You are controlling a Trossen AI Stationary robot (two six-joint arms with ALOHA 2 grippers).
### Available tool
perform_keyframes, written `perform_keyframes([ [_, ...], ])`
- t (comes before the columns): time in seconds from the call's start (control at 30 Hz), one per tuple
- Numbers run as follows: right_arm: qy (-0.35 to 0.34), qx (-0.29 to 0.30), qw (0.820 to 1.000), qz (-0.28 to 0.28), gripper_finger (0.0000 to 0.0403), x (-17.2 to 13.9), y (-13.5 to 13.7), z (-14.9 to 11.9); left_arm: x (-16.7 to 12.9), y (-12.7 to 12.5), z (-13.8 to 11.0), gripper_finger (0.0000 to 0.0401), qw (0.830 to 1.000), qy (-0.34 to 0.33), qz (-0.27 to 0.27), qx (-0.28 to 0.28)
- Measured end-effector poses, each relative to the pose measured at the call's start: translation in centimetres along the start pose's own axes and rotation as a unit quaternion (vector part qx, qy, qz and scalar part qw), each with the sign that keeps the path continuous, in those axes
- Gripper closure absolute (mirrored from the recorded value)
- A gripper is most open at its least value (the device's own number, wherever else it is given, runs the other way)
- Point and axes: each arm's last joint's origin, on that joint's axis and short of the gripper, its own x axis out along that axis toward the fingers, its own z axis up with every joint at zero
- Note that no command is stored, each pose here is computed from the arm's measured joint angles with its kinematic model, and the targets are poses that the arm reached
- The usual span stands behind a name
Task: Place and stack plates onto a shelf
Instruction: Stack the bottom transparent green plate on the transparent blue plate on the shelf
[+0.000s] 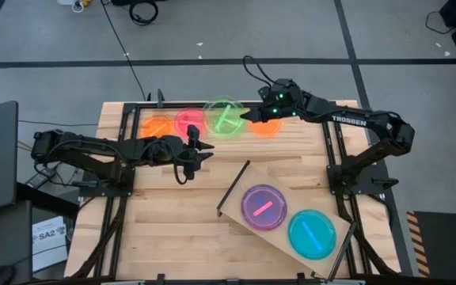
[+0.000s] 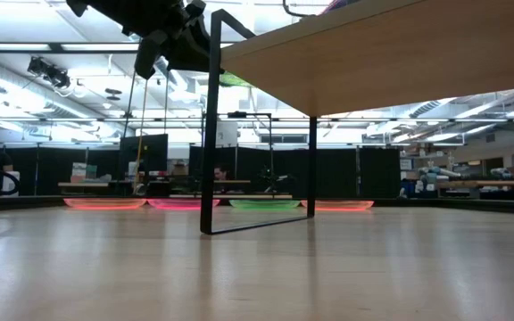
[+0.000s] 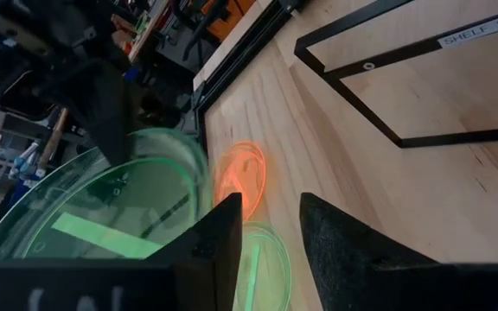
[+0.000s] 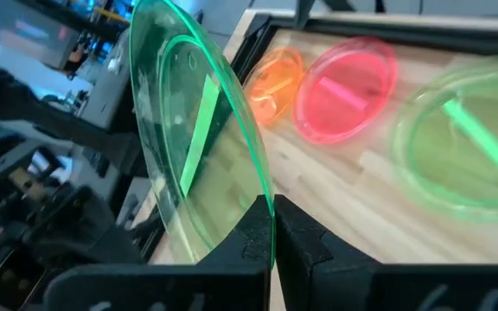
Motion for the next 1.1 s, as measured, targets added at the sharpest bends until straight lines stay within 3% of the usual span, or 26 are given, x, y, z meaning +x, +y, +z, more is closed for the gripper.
perform_keyframes([
  [0.37, -0.050, 0.009, 0.999, -0.010, 0.0392, -1.8, -2.3, 2.9, 0.0, 0.0, 0.0, 0.0275, 1.000, 0.000, 0.000, -0.030],
  [0.63, -0.083, -0.011, 0.996, 0.036, 0.0392, -5.8, -0.3, 3.5, 0.0, 0.0, 0.0, 0.0275, 1.000, 0.000, 0.000, -0.030],
  [0.83, -0.082, -0.029, 0.994, 0.068, 0.0392, -10.2, 2.7, 1.7, 0.0, 0.0, 0.0, 0.0275, 1.000, 0.000, 0.000, -0.030],
  [1.1, -0.018, -0.026, 0.997, 0.073, 0.0392, -16.1, 4.9, -3.0, 0.0, 0.0, 0.0, 0.0275, 1.000, 0.000, 0.000, -0.030],
])
